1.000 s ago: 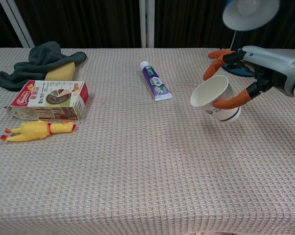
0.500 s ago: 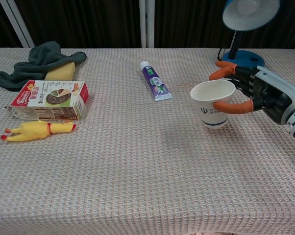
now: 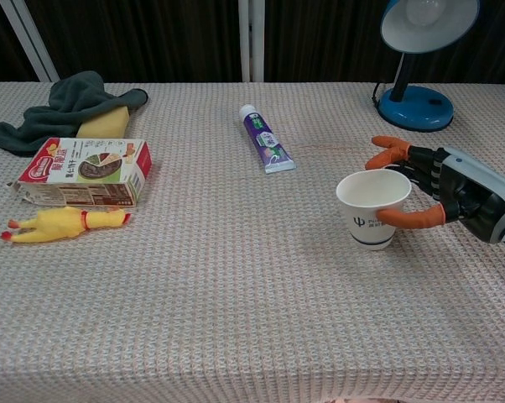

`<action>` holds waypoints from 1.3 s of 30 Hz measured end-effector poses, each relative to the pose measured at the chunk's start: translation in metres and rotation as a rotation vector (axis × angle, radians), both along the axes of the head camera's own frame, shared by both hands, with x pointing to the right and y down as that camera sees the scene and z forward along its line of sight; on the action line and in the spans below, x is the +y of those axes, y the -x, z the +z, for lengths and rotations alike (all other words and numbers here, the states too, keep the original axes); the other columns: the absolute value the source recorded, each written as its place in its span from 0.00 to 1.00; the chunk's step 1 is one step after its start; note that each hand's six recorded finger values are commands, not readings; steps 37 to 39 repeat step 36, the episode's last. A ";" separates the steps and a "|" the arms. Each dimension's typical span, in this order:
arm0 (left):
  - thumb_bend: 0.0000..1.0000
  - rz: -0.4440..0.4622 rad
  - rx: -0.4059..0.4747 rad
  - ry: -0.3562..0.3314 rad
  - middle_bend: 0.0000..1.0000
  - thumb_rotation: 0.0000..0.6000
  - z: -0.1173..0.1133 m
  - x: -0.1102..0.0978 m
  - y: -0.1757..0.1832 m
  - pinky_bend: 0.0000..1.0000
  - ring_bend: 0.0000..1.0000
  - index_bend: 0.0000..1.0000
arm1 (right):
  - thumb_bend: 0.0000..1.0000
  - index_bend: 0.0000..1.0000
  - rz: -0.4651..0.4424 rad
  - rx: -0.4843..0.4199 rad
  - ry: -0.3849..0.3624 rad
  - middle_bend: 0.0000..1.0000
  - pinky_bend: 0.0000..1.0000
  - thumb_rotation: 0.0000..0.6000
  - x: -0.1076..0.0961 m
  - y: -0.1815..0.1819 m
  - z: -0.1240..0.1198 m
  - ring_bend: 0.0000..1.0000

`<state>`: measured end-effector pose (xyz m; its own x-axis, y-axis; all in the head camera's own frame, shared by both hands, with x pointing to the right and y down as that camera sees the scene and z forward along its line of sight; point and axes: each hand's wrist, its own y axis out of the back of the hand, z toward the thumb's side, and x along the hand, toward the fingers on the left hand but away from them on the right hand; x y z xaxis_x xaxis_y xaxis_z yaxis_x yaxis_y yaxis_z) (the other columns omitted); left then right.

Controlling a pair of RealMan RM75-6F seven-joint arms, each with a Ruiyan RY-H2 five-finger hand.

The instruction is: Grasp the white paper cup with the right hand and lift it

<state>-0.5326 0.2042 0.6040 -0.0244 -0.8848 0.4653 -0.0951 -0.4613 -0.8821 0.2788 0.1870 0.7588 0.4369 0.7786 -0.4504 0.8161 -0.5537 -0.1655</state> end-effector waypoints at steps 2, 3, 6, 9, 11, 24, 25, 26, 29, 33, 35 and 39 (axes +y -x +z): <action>0.10 -0.001 -0.001 -0.001 0.00 1.00 -0.001 0.000 0.000 0.05 0.00 0.00 | 0.08 0.23 -0.015 0.012 -0.005 0.03 0.00 1.00 0.001 -0.003 -0.001 0.00; 0.10 -0.001 -0.001 0.000 0.00 1.00 -0.001 0.000 -0.001 0.05 0.00 0.00 | 0.07 0.13 -0.023 0.018 -0.007 0.03 0.00 1.00 0.002 -0.004 -0.002 0.00; 0.10 0.001 -0.003 0.003 0.00 1.00 -0.001 0.001 -0.002 0.05 0.00 0.00 | 0.04 0.00 -0.058 0.046 -0.026 0.02 0.00 1.00 0.003 -0.007 -0.005 0.00; 0.10 0.000 -0.004 0.002 0.00 1.00 -0.002 0.002 -0.002 0.05 0.00 0.00 | 0.03 0.00 -0.091 0.076 -0.063 0.00 0.00 1.00 0.002 -0.011 -0.012 0.00; 0.10 -0.002 -0.004 -0.001 0.00 1.00 -0.003 0.002 -0.003 0.05 0.00 0.00 | 0.03 0.00 -0.104 0.093 -0.093 0.00 0.00 1.00 0.000 -0.014 -0.019 0.00; 0.10 0.005 -0.010 -0.030 0.00 1.00 -0.010 -0.001 -0.006 0.05 0.00 0.00 | 0.02 0.00 -0.260 0.531 -0.351 0.00 0.00 1.00 -0.003 -0.060 -0.069 0.00; 0.10 0.006 -0.013 -0.034 0.00 1.00 -0.011 -0.001 -0.006 0.05 0.00 0.00 | 0.02 0.00 -0.269 0.593 -0.372 0.00 0.00 1.00 -0.003 -0.066 -0.076 0.00; 0.10 0.008 -0.017 -0.037 0.00 1.00 -0.012 -0.001 -0.007 0.05 0.00 0.00 | 0.02 0.00 -0.278 0.680 -0.395 0.00 0.00 1.00 -0.002 -0.075 -0.085 0.00; 0.10 0.012 -0.031 -0.048 0.00 1.00 -0.015 -0.002 -0.007 0.05 0.00 0.00 | 0.02 0.00 -0.280 0.903 -0.423 0.00 0.00 1.00 0.001 -0.101 -0.110 0.00; 0.10 -0.001 -0.035 -0.062 0.00 1.00 -0.020 -0.005 -0.006 0.05 0.00 0.00 | 0.02 0.00 -0.233 1.141 -0.365 0.00 0.00 1.00 0.004 -0.141 -0.146 0.00; 0.10 -0.003 -0.037 -0.066 0.00 1.00 -0.020 -0.005 -0.006 0.05 0.00 0.00 | 0.02 0.00 -0.195 1.230 -0.306 0.00 0.00 1.00 0.009 -0.165 -0.159 0.00; 0.10 -0.005 -0.039 -0.065 0.00 1.00 -0.020 -0.004 -0.005 0.05 0.00 0.00 | 0.02 0.00 -0.180 1.254 -0.283 0.00 0.00 1.00 0.012 -0.172 -0.162 0.00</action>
